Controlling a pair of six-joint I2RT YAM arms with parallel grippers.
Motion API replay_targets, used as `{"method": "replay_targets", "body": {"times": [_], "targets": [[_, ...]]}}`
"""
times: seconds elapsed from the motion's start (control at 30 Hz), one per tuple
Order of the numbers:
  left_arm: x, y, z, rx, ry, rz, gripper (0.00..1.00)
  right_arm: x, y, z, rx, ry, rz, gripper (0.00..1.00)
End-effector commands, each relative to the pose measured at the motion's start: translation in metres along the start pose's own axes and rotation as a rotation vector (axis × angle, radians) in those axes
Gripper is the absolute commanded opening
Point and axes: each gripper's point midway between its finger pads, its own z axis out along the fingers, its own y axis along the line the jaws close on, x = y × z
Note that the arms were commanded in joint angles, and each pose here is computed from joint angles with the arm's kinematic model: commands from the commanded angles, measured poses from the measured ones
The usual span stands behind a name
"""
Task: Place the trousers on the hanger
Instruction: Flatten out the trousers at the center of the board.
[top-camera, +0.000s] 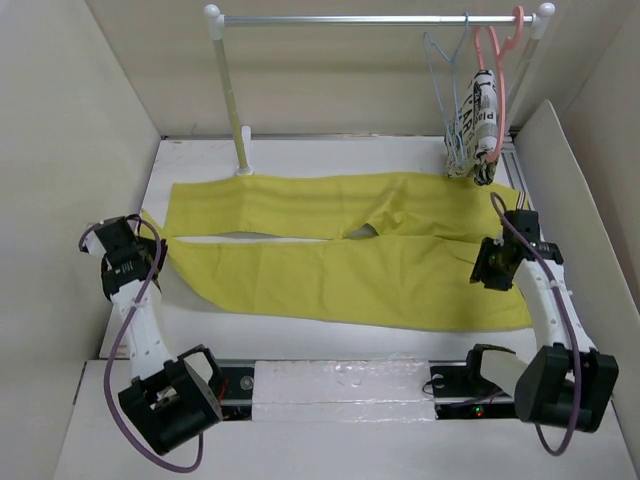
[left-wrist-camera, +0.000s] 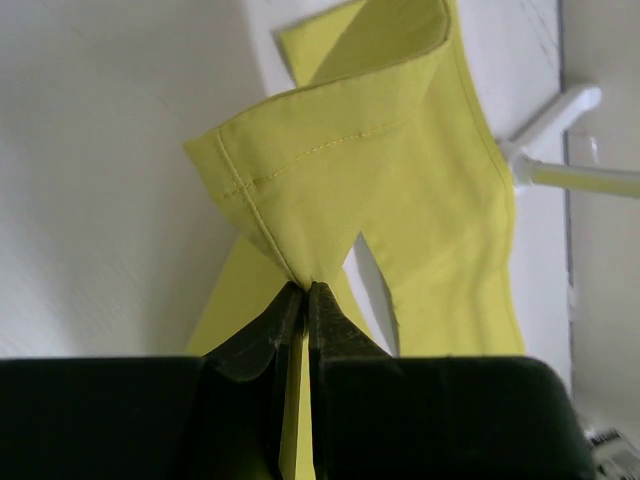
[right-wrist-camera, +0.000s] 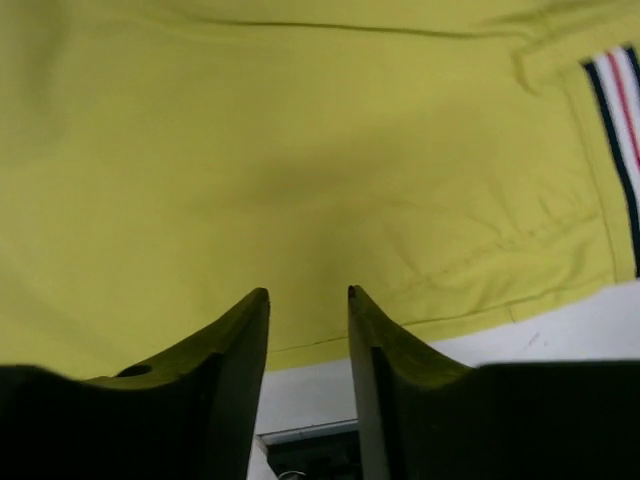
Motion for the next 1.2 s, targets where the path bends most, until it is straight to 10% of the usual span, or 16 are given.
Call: {"method": "replay_targets", "body": {"times": [0.0, 0.43, 1.03, 1.17], "targets": [[0.008, -0.039, -0.017, 0.155, 0.059, -0.043, 0.0, -0.001, -0.032, 0.002, 0.124, 0.013, 0.159, 0.46], [0.036, -0.102, -0.031, 0.292, 0.177, 0.045, 0.0, 0.041, -0.088, 0.002, 0.444, 0.099, 0.622, 0.6], [-0.041, 0.061, -0.017, -0.415, -0.317, 0.107, 0.0, -0.089, -0.089, 0.004, 0.313, -0.14, 0.204, 0.6], [-0.039, 0.074, -0.027, -0.468, -0.322, 0.126, 0.38, -0.104, -0.053, 0.012, 0.198, -0.136, 0.106, 0.6]]}}
